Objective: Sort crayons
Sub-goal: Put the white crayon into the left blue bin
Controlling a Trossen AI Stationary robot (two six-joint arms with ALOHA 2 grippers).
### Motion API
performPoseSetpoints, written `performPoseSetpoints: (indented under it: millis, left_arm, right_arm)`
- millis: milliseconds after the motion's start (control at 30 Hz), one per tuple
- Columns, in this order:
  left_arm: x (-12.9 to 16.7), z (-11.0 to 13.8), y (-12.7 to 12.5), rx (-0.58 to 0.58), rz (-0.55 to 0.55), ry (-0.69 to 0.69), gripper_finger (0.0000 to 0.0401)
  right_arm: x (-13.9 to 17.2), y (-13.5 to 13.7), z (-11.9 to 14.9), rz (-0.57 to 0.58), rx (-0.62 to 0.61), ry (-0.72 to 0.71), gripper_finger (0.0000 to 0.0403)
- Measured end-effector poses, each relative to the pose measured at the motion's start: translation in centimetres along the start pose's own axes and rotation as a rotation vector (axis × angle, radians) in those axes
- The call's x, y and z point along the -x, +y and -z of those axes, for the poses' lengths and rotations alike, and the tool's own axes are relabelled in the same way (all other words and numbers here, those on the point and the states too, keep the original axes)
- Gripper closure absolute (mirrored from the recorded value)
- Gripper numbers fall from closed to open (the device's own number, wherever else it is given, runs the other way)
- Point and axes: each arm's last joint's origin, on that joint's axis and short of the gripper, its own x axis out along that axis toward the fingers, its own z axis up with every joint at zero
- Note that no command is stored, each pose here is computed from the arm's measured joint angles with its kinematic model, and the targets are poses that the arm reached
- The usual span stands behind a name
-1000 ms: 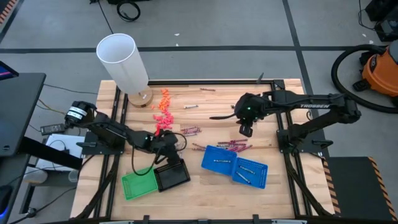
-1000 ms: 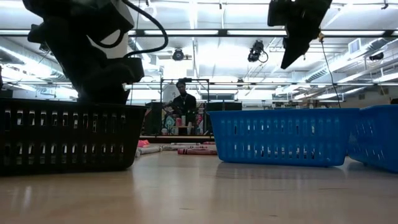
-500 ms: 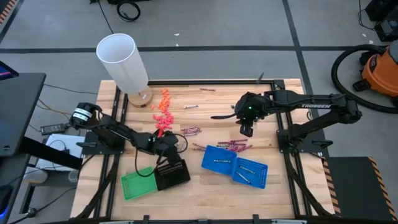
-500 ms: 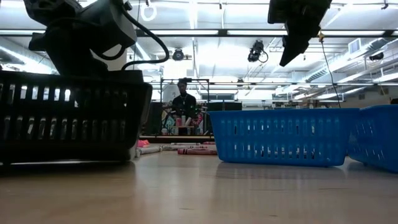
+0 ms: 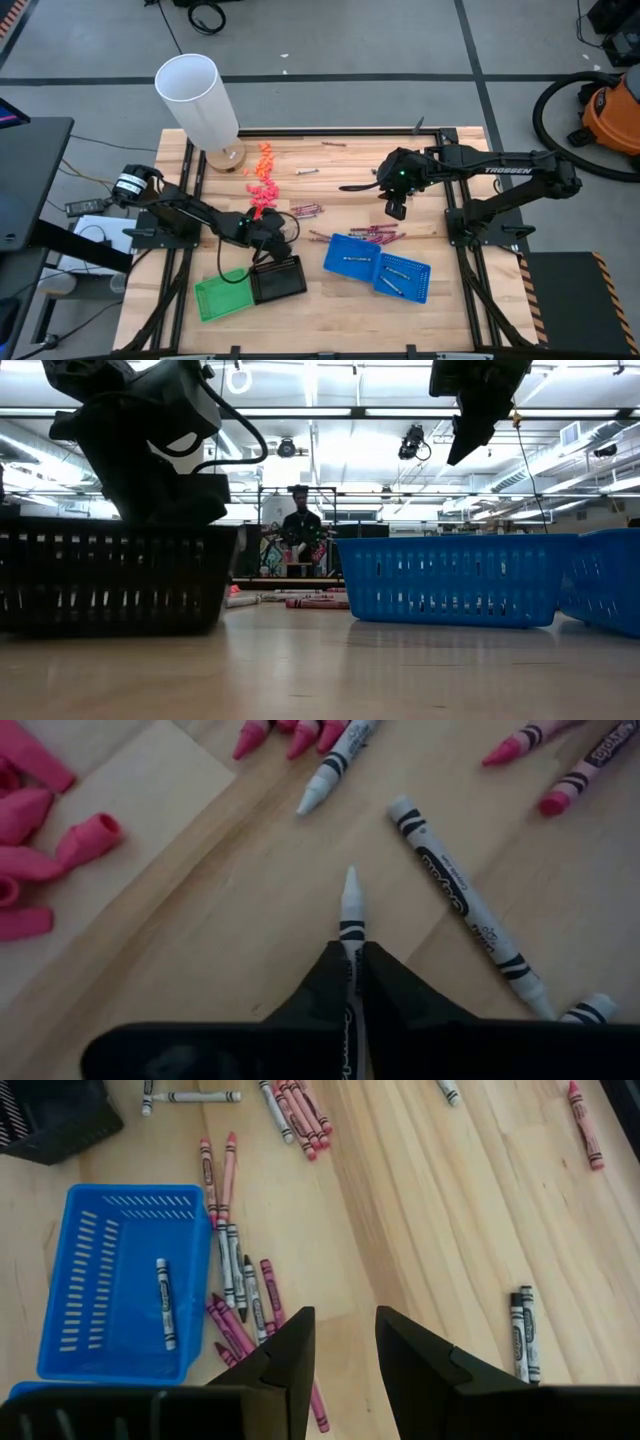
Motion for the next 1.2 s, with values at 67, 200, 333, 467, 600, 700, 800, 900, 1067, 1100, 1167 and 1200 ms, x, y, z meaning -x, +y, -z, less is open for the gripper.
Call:
performPoseSetpoints:
  millis: [67, 200, 333, 467, 600, 700, 800, 900, 1067, 1100, 1167, 1200]
  left_arm:
    - [0.0, 0.0, 0.0, 0.014, 0.002, -0.001, 0.038]
    - [0.9, -0.5, -0.1, 0.018, 0.023, 0.022, 0.0377]
    - [2.8, -2.0, -0.9, 0.045, 0.09, -0.021, 0.0377]
    - [4.9, -2.8, -1.7, 0.04, 0.16, -0.047, 0.0377]
    - [7.4, -3.8, -3.1, 0.028, 0.272, -0.097, 0.0377]
    - [8.7, -3.7, -4.5, -0.016, 0.386, -0.094, 0.0376]
    - [9.8, -3.1, -5.9, -0.042, 0.492, -0.107, 0.0376]
    - [10.0, -1.9, -6.6, -0.068, 0.508, -0.091, 0.0376]
    - [9.4, -2.8, -7.2, -0.059, 0.539, -0.159, 0.0376]
    - [9.0, -3.2, -7.2, -0.057, 0.54, -0.178, 0.0376]
    - [8.0, -4.1, -7.2, -0.062, 0.546, -0.203, 0.0376]
    - [7.4, -4.7, -7.3, -0.068, 0.542, -0.206, 0.0376]
  right_arm:
    - [0.0, 0.0, 0.0, 0.0, 0.0, 0.0, 0.0287]
    - [0.0, -0.1, 0.0, 0.003, -0.003, 0.0, 0.0287]
    - [0.0, -0.3, -0.1, 0.007, -0.005, -0.006, 0.0287]
    - [0.0, -0.6, -0.2, 0.017, 0.005, -0.015, 0.0287]
    - [0.0, -1.0, -0.4, 0.027, 0.002, -0.031, 0.0287]
    - [0.0, -1.3, -0.6, 0.036, 0.005, -0.044, 0.0287]
    - [0.0, -1.6, -0.8, 0.042, 0.011, -0.059, 0.0287]
    - [0.0, -1.7, -0.8, 0.044, 0.019, -0.062, 0.0287]
    - [0.0, -1.7, -0.9, 0.044, 0.033, -0.072, 0.0287]
    - [0.0, -1.7, -0.9, 0.044, 0.035, -0.071, 0.0287]
    - [0.0, -1.7, -0.8, 0.043, 0.036, -0.067, 0.0287]
    - [0.0, -1.7, -0.8, 0.043, 0.036, -0.067, 0.0287]
